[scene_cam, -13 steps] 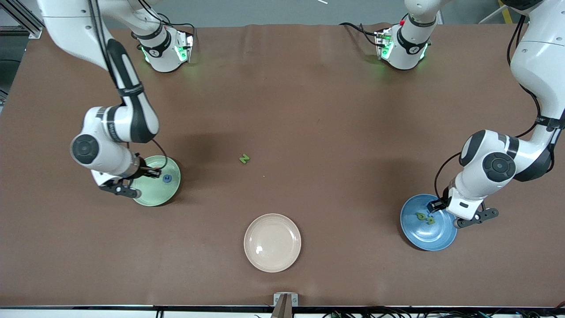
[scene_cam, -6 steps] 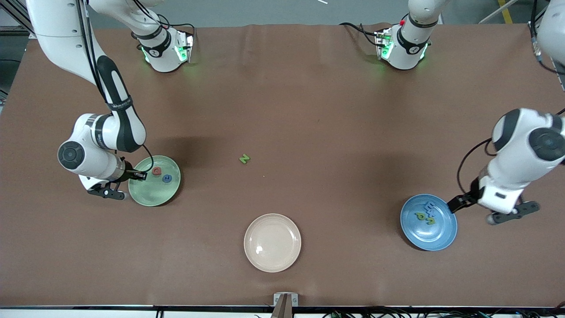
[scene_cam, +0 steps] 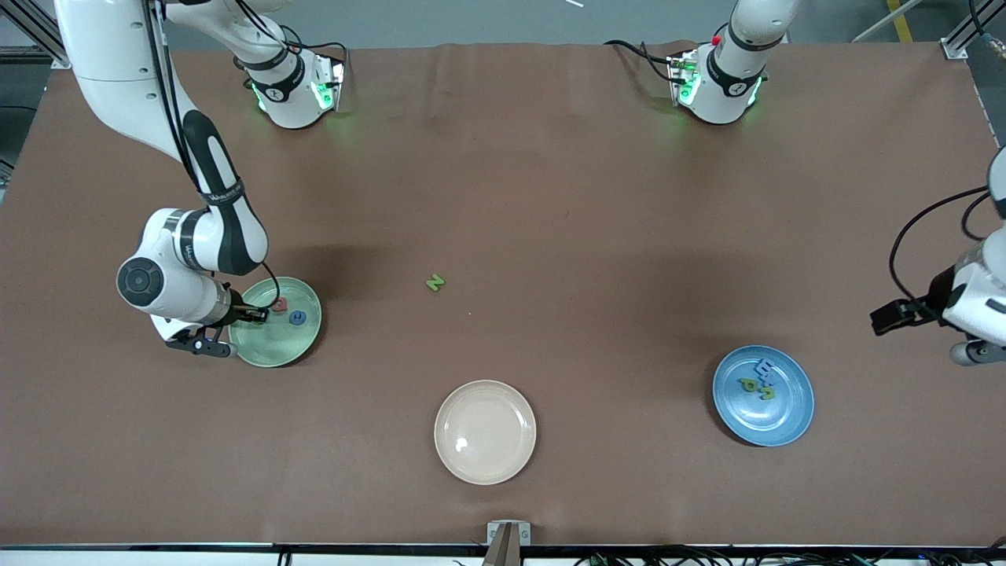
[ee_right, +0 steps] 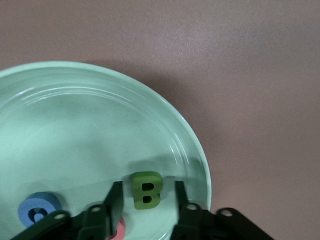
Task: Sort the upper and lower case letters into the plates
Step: 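Grasp the green N with the right gripper while the left gripper withdraws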
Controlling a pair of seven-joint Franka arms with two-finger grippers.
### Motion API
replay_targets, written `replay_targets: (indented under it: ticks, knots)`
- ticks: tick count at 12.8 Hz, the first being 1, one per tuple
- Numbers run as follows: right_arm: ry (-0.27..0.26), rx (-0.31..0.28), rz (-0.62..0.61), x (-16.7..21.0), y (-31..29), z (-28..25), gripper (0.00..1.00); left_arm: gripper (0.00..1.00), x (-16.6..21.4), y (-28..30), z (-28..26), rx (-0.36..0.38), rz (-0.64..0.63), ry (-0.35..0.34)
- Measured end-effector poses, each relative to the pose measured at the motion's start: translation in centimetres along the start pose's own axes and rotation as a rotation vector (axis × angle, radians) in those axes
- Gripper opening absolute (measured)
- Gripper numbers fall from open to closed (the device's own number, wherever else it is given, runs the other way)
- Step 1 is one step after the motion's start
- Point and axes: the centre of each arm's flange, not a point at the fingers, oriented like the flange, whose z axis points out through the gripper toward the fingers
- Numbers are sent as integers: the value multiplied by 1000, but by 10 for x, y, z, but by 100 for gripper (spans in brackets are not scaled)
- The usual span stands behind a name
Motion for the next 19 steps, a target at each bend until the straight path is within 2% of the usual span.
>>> replay_targets:
  ticks: [2, 4, 7, 9, 11, 15, 19]
  knots:
    - [-40, 9, 11, 5, -10, -17, 79, 100, -8, 8, -29, -26, 19, -29]
    - [-77, 43, 75, 7, -44, -51, 100, 100, -16, 7, -48, -64, 21, -40]
    - [-76, 89, 189, -24, -146, -73, 100, 100, -26, 17, -74, -44, 33, -29]
    - [-27, 92, 265, -61, -227, -70, 100, 100, -36, 32, -91, -15, 49, -31]
    - [19, 101, 316, -96, -280, -57, 100, 100, -43, 42, -102, -14, 52, -35]
    - [77, 104, 376, -141, -334, -13, 100, 100, -54, 77, -123, 32, 83, -13]
    - [136, 120, 357, -161, -352, 22, 95, 100, -61, 110, -125, 39, 47, -54]
